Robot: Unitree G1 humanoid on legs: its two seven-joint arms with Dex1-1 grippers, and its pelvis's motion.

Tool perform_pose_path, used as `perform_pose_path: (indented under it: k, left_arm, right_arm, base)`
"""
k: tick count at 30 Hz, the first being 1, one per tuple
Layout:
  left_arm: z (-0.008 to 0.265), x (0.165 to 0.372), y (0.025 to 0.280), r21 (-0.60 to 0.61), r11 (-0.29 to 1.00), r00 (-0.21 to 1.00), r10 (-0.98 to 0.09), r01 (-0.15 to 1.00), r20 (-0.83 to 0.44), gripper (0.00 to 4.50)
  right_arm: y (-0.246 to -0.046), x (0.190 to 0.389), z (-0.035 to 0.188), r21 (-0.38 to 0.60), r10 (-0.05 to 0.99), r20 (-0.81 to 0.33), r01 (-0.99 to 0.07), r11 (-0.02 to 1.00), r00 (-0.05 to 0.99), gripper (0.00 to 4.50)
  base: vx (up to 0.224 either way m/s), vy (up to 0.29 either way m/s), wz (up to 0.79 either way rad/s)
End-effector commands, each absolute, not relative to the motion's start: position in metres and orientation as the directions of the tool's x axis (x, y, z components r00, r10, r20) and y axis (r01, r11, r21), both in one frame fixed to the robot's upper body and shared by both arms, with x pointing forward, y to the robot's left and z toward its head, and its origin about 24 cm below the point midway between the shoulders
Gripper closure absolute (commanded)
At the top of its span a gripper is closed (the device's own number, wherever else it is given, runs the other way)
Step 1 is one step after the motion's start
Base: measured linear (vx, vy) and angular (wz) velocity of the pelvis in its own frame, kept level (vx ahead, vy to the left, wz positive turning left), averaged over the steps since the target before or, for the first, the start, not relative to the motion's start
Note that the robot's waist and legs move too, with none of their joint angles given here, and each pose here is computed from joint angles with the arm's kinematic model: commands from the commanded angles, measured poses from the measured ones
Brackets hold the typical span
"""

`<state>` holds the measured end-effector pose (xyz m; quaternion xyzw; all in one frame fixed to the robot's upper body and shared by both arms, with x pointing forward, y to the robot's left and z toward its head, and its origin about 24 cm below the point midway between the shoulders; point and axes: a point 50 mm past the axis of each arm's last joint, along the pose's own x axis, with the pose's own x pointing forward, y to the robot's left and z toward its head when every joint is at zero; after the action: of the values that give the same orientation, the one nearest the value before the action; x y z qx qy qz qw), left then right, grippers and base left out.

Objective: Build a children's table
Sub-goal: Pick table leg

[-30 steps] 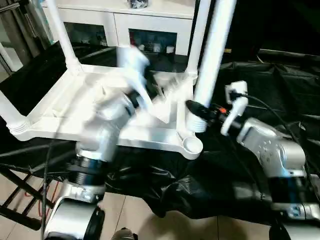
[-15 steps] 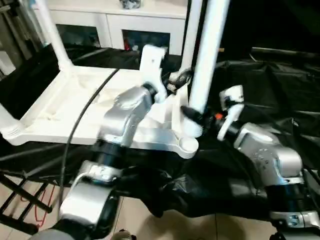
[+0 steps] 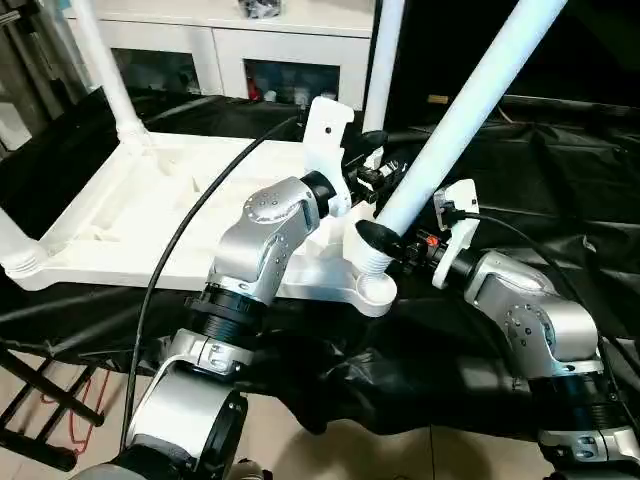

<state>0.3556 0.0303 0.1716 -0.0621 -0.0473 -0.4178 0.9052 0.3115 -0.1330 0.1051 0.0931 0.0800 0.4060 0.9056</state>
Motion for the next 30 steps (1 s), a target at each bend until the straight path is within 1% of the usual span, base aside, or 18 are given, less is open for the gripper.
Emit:
perform_pose_path:
  k: [1, 4, 6, 9, 11, 12, 13, 14, 15, 16, 19, 20, 21, 23, 25, 28, 29, 30]
  left_arm:
    - [0.175, 0.363, 0.036, -0.052, 0.705, 0.704, -0.696, 0.707, 0.138, 1.46]
    - [0.174, 0.369, 0.050, 0.004, 0.756, 0.750, -0.650, 0.655, 0.121, 1.46]
    - [0.173, 0.369, 0.055, 0.038, 0.757, 0.751, -0.652, 0.653, 0.101, 1.46]
    - [0.164, 0.365, 0.067, 0.102, 0.697, 0.701, -0.713, 0.710, -0.001, 1.46]
    - [0.150, 0.356, 0.071, 0.118, 0.593, 0.604, -0.786, 0.797, -0.134, 1.46]
    - [0.150, 0.356, 0.071, 0.118, 0.593, 0.604, -0.786, 0.797, -0.134, 1.11]
    - [0.135, 0.343, 0.074, 0.133, 0.465, 0.483, -0.835, 0.875, -0.263, 1.11]
    - [0.135, 0.343, 0.074, 0.133, 0.465, 0.483, -0.835, 0.875, -0.263, 1.11]
    - [0.126, 0.337, 0.076, 0.143, 0.390, 0.415, -0.847, 0.910, -0.333, 0.90]
    - [0.118, 0.331, 0.079, 0.151, 0.329, 0.362, -0.847, 0.932, -0.389, 0.90]
    - [0.102, 0.326, 0.084, 0.120, 0.259, 0.284, -0.824, 0.958, -0.491, 0.64]
    - [0.096, 0.328, 0.087, 0.120, 0.264, 0.286, -0.802, 0.957, -0.524, 1.01]
    - [0.096, 0.328, 0.087, 0.120, 0.264, 0.286, -0.802, 0.957, -0.524, 1.12]
    - [0.091, 0.331, 0.090, 0.127, 0.274, 0.297, -0.777, 0.953, -0.555, 1.06]
    - [0.085, 0.332, 0.094, 0.126, 0.268, 0.288, -0.746, 0.955, -0.600, 1.50]
    - [0.082, 0.331, 0.098, 0.106, 0.256, 0.264, -0.728, 0.961, -0.633, 1.52]
    - [0.081, 0.333, 0.099, 0.110, 0.270, 0.276, -0.720, 0.957, -0.637, 1.77]
    - [0.081, 0.334, 0.100, 0.113, 0.276, 0.283, -0.717, 0.954, -0.638, 1.77]
  right_arm:
    - [-0.129, 0.314, 0.111, 0.201, 0.755, -0.054, -0.734, 0.649, 0.653, 2.60]
    - [-0.133, 0.316, 0.112, 0.191, 0.741, -0.056, -0.721, 0.666, 0.670, 2.60]
    - [-0.136, 0.318, 0.111, 0.183, 0.722, -0.065, -0.703, 0.687, 0.688, 2.60]
    - [-0.149, 0.326, 0.110, 0.153, 0.652, -0.095, -0.637, 0.756, 0.752, 2.60]
    - [-0.158, 0.331, 0.111, 0.144, 0.616, -0.103, -0.601, 0.787, 0.781, 2.60]
    - [-0.158, 0.331, 0.111, 0.144, 0.616, -0.103, -0.601, 0.787, 0.781, 2.60]
    - [-0.163, 0.332, 0.111, 0.135, 0.603, -0.111, -0.589, 0.797, 0.790, 2.60]
    - [-0.163, 0.332, 0.111, 0.135, 0.603, -0.111, -0.589, 0.797, 0.790, 2.60]
    - [-0.165, 0.332, 0.111, 0.131, 0.601, -0.114, -0.588, 0.798, 0.791, 2.60]
    - [-0.165, 0.331, 0.111, 0.129, 0.601, -0.116, -0.588, 0.798, 0.791, 2.60]
    - [-0.164, 0.330, 0.110, 0.126, 0.610, -0.121, -0.597, 0.792, 0.783, 2.60]
    - [-0.163, 0.330, 0.109, 0.125, 0.612, -0.123, -0.600, 0.790, 0.781, 2.60]
    - [-0.163, 0.330, 0.109, 0.125, 0.612, -0.123, -0.600, 0.790, 0.781, 2.60]
    - [-0.162, 0.329, 0.109, 0.125, 0.615, -0.125, -0.603, 0.788, 0.779, 2.60]
    - [-0.161, 0.328, 0.108, 0.124, 0.620, -0.128, -0.608, 0.785, 0.774, 2.60]
    - [-0.161, 0.327, 0.106, 0.121, 0.623, -0.134, -0.612, 0.782, 0.770, 2.60]
    - [-0.161, 0.327, 0.106, 0.121, 0.624, -0.135, -0.612, 0.781, 0.770, 2.60]
    - [-0.161, 0.327, 0.106, 0.121, 0.624, -0.135, -0.612, 0.781, 0.769, 2.60]
  base:
    - [0.000, 0.000, 0.00]
    - [0.000, 0.000, 0.00]
    - [0.000, 0.000, 0.00]
    - [0.000, 0.000, 0.00]
    - [0.000, 0.000, 0.00]
    - [0.000, 0.000, 0.00]
    - [0.000, 0.000, 0.00]
    - [0.000, 0.000, 0.00]
    - [0.000, 0.000, 0.00]
    - [0.000, 0.000, 0.00]
    - [0.000, 0.000, 0.00]
    - [0.000, 0.000, 0.00]
    - [0.000, 0.000, 0.00]
    - [0.000, 0.000, 0.00]
    - [0.000, 0.000, 0.00]
    - [0.000, 0.000, 0.00]
    - [0.000, 0.000, 0.00]
    - [0.000, 0.000, 0.00]
